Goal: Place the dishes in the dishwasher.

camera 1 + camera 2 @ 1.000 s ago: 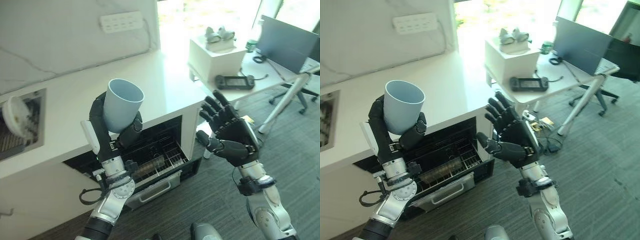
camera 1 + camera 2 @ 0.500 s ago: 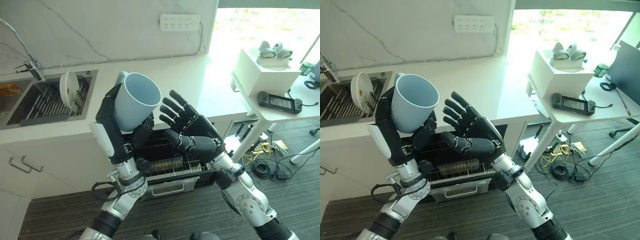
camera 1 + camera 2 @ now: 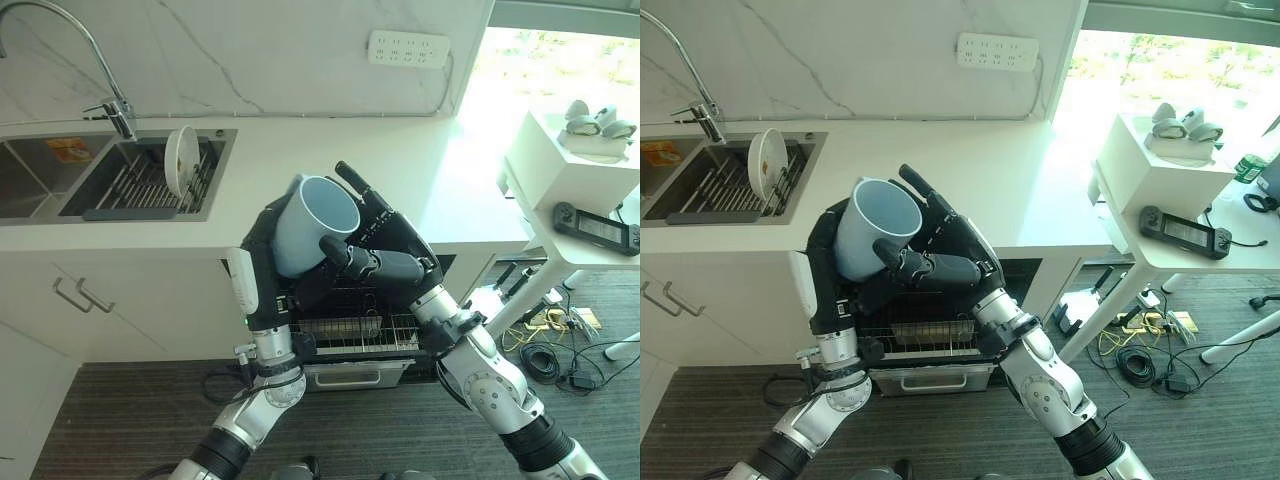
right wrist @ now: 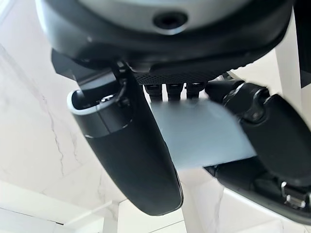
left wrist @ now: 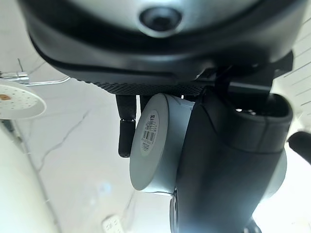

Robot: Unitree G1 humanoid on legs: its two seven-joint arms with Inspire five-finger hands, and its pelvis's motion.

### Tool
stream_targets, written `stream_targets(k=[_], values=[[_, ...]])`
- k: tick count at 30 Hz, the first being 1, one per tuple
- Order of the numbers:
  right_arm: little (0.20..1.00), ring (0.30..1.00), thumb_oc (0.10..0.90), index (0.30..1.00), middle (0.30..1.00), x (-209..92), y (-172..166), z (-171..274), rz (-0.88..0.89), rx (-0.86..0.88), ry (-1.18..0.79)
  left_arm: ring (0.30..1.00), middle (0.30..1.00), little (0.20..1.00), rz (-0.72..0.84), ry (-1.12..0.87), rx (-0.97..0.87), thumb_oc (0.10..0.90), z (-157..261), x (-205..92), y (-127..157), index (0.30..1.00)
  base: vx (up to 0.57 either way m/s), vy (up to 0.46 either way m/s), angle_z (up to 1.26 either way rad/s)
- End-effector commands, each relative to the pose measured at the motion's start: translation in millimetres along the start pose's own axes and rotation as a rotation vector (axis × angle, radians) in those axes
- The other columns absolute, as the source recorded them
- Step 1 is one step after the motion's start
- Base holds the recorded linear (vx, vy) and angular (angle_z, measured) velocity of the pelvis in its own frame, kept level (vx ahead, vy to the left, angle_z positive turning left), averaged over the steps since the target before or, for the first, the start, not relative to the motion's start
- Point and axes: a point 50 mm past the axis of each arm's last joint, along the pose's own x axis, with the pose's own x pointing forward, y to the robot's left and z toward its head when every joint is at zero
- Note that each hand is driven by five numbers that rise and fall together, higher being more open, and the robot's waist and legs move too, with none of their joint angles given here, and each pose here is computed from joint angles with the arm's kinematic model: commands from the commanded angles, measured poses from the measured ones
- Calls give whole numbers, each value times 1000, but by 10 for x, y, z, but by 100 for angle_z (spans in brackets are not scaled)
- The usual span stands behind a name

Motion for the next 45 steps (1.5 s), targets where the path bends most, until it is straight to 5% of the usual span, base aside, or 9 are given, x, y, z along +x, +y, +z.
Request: stream_targets(k=[1, 26, 40, 41, 43, 45], values=[[900, 900, 800, 900, 900, 224, 233, 318, 127, 45, -221, 300, 300, 300, -18, -194, -151, 400, 300, 224, -77, 300, 0, 0, 0], [900, 900, 800, 900, 900, 277, 161, 34, 123, 54, -85, 300, 300, 300, -78, -248, -184, 400, 405, 225, -152, 300, 0, -2, 3], [900, 900, 800, 900, 900, 318, 167, 1, 182, -118, -25, 300, 300, 300, -127, -266, -208, 400, 398, 206, -214, 300, 0, 0, 0], [455, 455, 504, 455, 455, 323, 174, 13, 188, -147, -28, 300, 300, 300, -134, -270, -211, 400, 404, 214, -214, 300, 0, 0, 0], [305, 305, 403, 305, 305, 326, 176, 18, 192, -157, -30, 300, 300, 300, -137, -273, -211, 400, 405, 212, -218, 300, 0, 0, 0], [300, 300, 400, 300, 300, 335, 180, 30, 199, -174, -34, 300, 300, 300, -140, -272, -210, 400, 402, 218, -226, 300, 0, 0, 0]])
